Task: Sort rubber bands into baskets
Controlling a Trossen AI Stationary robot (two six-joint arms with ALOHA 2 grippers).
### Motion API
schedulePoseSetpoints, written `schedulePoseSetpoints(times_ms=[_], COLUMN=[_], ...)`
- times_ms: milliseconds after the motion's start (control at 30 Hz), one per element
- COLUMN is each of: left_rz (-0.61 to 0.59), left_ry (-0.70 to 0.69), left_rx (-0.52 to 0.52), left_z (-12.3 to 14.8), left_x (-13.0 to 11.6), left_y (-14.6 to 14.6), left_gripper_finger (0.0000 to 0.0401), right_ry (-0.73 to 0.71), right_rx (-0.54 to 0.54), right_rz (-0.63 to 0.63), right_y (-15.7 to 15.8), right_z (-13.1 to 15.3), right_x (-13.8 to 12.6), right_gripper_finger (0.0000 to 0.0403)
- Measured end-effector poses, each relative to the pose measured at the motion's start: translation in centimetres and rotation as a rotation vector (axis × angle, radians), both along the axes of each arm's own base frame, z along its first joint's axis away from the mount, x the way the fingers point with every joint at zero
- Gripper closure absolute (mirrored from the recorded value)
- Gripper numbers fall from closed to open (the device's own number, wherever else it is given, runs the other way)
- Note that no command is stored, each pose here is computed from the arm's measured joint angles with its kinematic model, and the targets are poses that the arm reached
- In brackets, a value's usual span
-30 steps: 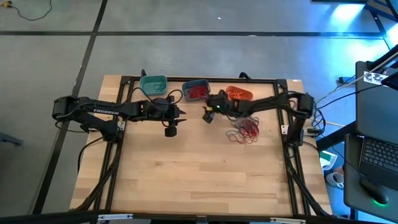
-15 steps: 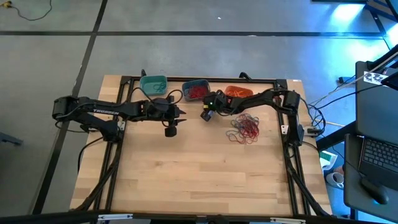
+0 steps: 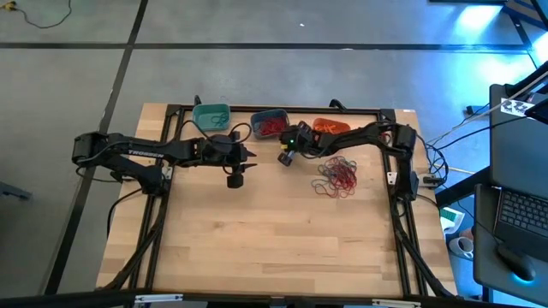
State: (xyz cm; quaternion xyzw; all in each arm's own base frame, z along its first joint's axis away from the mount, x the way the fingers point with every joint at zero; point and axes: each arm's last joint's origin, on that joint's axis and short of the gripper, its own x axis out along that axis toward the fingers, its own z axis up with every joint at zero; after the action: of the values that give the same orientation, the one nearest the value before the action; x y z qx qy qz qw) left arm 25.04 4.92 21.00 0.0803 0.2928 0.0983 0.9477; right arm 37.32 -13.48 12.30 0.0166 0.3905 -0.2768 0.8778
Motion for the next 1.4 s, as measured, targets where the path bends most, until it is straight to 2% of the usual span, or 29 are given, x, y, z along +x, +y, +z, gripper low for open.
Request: schedulePoseSetpoints(times_ms=[167,300,500,600,800,900,1067,1233,1400], left_rz=[-0.001,-0.001,-0.002,-0.002,-0.003,0.000,0.004,0.008,0.006], left_ry=[-0.012,-0.028,-0.084,-0.083,-0.062,-0.060,-0.057,-0.024,-0.021], left_rx=[0.001,0.004,0.017,0.017,0.016,0.011,0.005,-0.008,-0.015], left_z=[0.3,0.8,2.3,2.8,2.8,2.7,2.7,2.4,2.3], left_x=[-0.2,-0.5,-1.4,-2.0,-2.4,-2.3,-2.3,-2.5,-2.5], left_y=[-0.1,-0.1,-0.3,-0.4,-0.5,-0.5,-0.5,-0.5,-0.6], left_gripper_finger=[0.0263,0.0263,0.0263,0.0263,0.0263,0.0263,0.0263,0.0263,0.0263], right_ry=[-0.033,-0.118,-0.263,-0.317,-0.311,-0.264,-0.220,-0.079,0.059], right_rx=[-0.062,-0.123,-0.228,-0.235,-0.201,-0.172,-0.142,-0.073,0.032], right_rz=[0.014,0.037,0.003,-0.002,-0.039,-0.033,-0.018,0.037,0.100], right_y=[1.1,1.4,-0.6,-1.9,-4.0,-4.2,-3.8,-1.9,2.5], right_z=[3.6,6.6,9.9,10.2,8.2,7.2,7.6,10.2,13.0], right_x=[-0.4,-0.5,0.0,0.4,0.5,0.4,0.0,-1.2,-3.1], right_gripper_finger=[0.0398,0.0392,0.0389,0.0389,0.0385,0.0360,0.0277,0.0215,0.0192])
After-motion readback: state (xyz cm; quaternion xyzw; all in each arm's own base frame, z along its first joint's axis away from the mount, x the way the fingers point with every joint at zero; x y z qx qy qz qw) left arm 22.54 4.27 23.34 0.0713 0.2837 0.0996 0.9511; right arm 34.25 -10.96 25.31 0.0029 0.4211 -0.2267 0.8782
